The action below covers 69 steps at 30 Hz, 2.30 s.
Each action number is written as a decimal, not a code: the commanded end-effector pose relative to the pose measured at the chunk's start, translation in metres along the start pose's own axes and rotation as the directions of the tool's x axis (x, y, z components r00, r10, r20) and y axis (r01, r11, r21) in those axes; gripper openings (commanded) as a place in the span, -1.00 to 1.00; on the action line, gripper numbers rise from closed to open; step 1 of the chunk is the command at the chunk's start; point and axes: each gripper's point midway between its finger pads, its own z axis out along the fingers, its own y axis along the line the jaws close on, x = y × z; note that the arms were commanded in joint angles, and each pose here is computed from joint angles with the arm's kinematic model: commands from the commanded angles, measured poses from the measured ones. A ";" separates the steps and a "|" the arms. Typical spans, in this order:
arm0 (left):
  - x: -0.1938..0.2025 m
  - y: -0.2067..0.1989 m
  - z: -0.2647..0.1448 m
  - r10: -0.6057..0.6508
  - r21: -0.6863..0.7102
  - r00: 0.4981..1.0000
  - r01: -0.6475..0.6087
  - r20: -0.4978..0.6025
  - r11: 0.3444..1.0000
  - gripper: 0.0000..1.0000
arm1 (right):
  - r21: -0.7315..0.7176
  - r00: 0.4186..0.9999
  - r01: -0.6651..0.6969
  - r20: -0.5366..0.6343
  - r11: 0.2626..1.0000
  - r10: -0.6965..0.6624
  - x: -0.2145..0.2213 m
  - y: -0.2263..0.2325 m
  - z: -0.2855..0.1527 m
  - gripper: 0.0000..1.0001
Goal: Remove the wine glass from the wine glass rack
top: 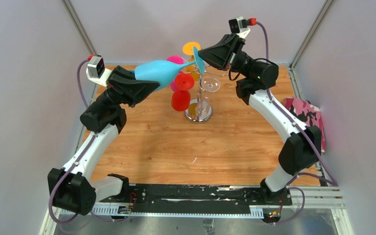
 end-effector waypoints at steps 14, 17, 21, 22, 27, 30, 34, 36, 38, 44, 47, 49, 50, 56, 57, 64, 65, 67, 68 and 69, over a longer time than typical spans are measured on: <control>-0.076 0.019 -0.036 0.371 -0.699 0.918 -0.357 -0.140 0.620 -1.00 | 0.080 0.993 0.116 0.013 0.990 -0.117 -0.008 0.008 -0.037 0.71; -0.114 0.020 -0.081 0.373 -0.885 0.890 -0.376 -0.263 0.275 -1.00 | 0.159 0.984 0.166 0.041 0.973 -0.174 -0.018 0.007 -0.058 0.76; -0.151 0.023 -0.168 0.255 -0.882 0.862 -0.359 -0.439 -0.305 -1.00 | 0.289 0.976 0.205 0.006 0.935 -0.216 -0.021 -0.001 -0.077 0.76; -0.157 0.021 -0.191 0.200 -0.819 0.853 -0.358 -0.483 -0.449 -1.00 | 0.326 0.973 0.222 -0.012 0.919 -0.231 -0.021 -0.004 -0.080 0.75; -0.133 0.049 -0.247 -0.071 -0.611 0.847 -0.435 -0.527 -0.661 -1.00 | 0.512 0.958 0.277 -0.083 0.813 -0.274 -0.021 -0.018 -0.099 0.74; -0.087 0.088 -0.262 -0.197 -0.687 0.878 -0.466 -0.435 -0.558 -1.00 | 0.554 0.943 0.322 -0.112 0.768 -0.314 -0.027 -0.018 -0.106 0.78; -0.037 0.129 -0.290 -0.305 -0.755 0.894 -0.442 -0.328 -0.484 -1.00 | 0.576 0.949 0.308 -0.133 0.757 -0.285 -0.028 -0.029 -0.112 0.80; -0.014 0.149 -0.304 -0.335 -0.803 0.905 -0.398 -0.263 -0.444 -1.00 | 0.579 0.958 0.282 -0.126 0.765 -0.259 -0.028 -0.037 -0.115 0.80; -0.002 0.164 -0.329 -0.360 -0.808 0.911 -0.362 -0.202 -0.465 -1.00 | 0.574 0.967 0.252 -0.117 0.779 -0.227 -0.027 -0.043 -0.116 0.79; 0.010 0.201 -0.383 -0.399 -0.802 0.912 -0.309 -0.097 -0.511 -1.00 | 0.574 0.975 0.222 -0.109 0.788 -0.195 -0.027 -0.056 -0.121 0.78; 0.005 0.223 -0.404 -0.406 -0.790 0.911 -0.303 -0.076 -0.533 -1.00 | 0.577 0.976 0.218 -0.107 0.787 -0.192 -0.027 -0.059 -0.122 0.77; 0.002 0.239 -0.414 -0.427 -0.785 0.902 -0.310 -0.065 -0.536 -1.00 | 0.582 0.976 0.218 -0.107 0.783 -0.192 -0.028 -0.061 -0.123 0.77; 0.004 0.246 -0.419 -0.438 -0.781 0.897 -0.317 -0.063 -0.538 -1.00 | 0.586 0.975 0.219 -0.108 0.780 -0.193 -0.028 -0.061 -0.124 0.77; 0.009 0.273 -0.449 -0.458 -0.732 0.888 -0.344 -0.049 -0.588 -1.00 | 0.610 0.972 0.229 -0.103 0.758 -0.211 -0.034 -0.066 -0.133 0.77; 0.009 0.276 -0.453 -0.460 -0.724 0.887 -0.348 -0.047 -0.596 -1.00 | 0.614 0.972 0.228 -0.100 0.756 -0.212 -0.035 -0.067 -0.134 0.77; 0.024 0.294 -0.479 -0.508 -0.693 0.862 -0.372 -0.010 -0.618 -1.00 | 0.628 0.977 0.204 -0.087 0.751 -0.193 -0.036 -0.077 -0.141 0.78; 0.025 0.295 -0.481 -0.513 -0.688 0.858 -0.379 -0.011 -0.619 -0.92 | 0.630 0.977 0.203 -0.085 0.750 -0.193 -0.037 -0.078 -0.142 0.78; 0.025 0.295 -0.484 -0.517 -0.680 0.856 -0.387 -0.013 -0.623 -0.67 | 0.632 0.978 0.199 -0.083 0.749 -0.190 -0.037 -0.080 -0.143 0.78; 0.025 0.295 -0.485 -0.518 -0.679 0.855 -0.388 -0.014 -0.623 -0.56 | 0.633 0.978 0.198 -0.082 0.749 -0.190 -0.038 -0.081 -0.144 0.78; 0.025 0.296 -0.485 -0.518 -0.677 0.855 -0.391 -0.016 -0.624 -0.43 | 0.633 0.979 0.197 -0.081 0.749 -0.189 -0.038 -0.081 -0.144 0.78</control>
